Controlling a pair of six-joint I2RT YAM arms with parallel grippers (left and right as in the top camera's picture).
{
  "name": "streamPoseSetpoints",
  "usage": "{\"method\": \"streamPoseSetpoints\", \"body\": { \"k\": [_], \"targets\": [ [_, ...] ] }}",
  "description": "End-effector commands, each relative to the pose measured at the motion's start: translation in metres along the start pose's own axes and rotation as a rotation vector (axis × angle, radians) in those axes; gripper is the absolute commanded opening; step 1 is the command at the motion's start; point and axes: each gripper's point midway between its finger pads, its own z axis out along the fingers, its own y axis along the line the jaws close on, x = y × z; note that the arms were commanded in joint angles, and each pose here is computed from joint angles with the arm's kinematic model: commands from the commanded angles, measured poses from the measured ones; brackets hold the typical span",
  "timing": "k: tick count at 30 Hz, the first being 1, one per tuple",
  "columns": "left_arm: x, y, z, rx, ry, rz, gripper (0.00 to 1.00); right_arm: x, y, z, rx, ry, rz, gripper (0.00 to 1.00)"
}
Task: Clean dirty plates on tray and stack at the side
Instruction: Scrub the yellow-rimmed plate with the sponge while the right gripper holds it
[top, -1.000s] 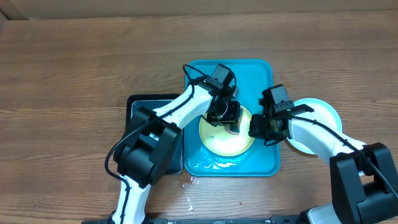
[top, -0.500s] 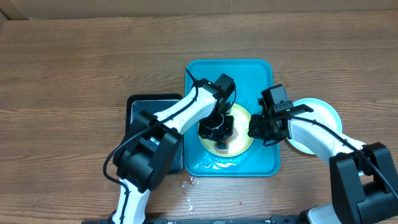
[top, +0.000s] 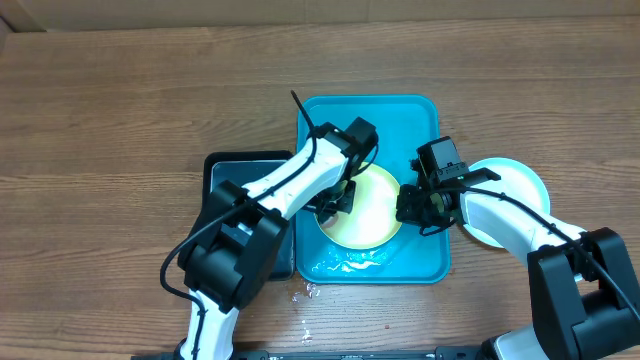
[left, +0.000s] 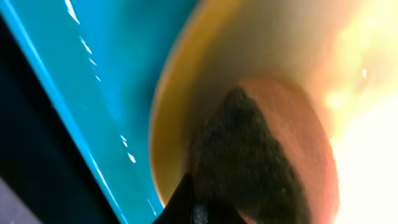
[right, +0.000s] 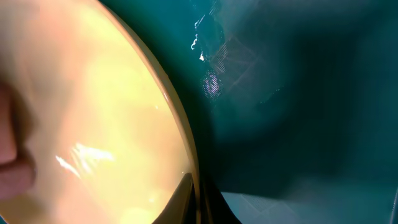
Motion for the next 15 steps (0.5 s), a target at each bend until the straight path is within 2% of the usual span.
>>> {"method": "streamPoseSetpoints", "body": {
  "k": [1, 2, 3, 9, 12, 15],
  "targets": [
    [-0.021, 0.01, 0.006, 0.021, -0.029, -0.053, 0.04, 0.0, -0.017, 0.005, 0.077, 0.001, 0.012, 0.04],
    [-0.021, -0.003, 0.005, 0.09, -0.018, -0.045, 0.04, 0.0, -0.017, 0.005, 0.077, 0.001, 0.012, 0.04],
    [-0.02, -0.029, 0.003, 0.233, 0.004, -0.04, 0.04, 0.0, -0.017, 0.005, 0.077, 0.001, 0.012, 0.04],
    [-0.023, -0.106, -0.021, 0.644, 0.0, 0.039, 0.04, 0.0, -0.017, 0.005, 0.077, 0.001, 0.012, 0.04],
    [-0.019, -0.13, -0.032, 0.767, -0.003, 0.09, 0.04, 0.0, -0.017, 0.005, 0.077, 0.001, 0.012, 0.04],
    [-0.012, -0.14, -0.034, 0.803, 0.012, 0.116, 0.04, 0.0, -0.017, 0.005, 0.077, 0.0, 0.012, 0.04]
  ]
}}
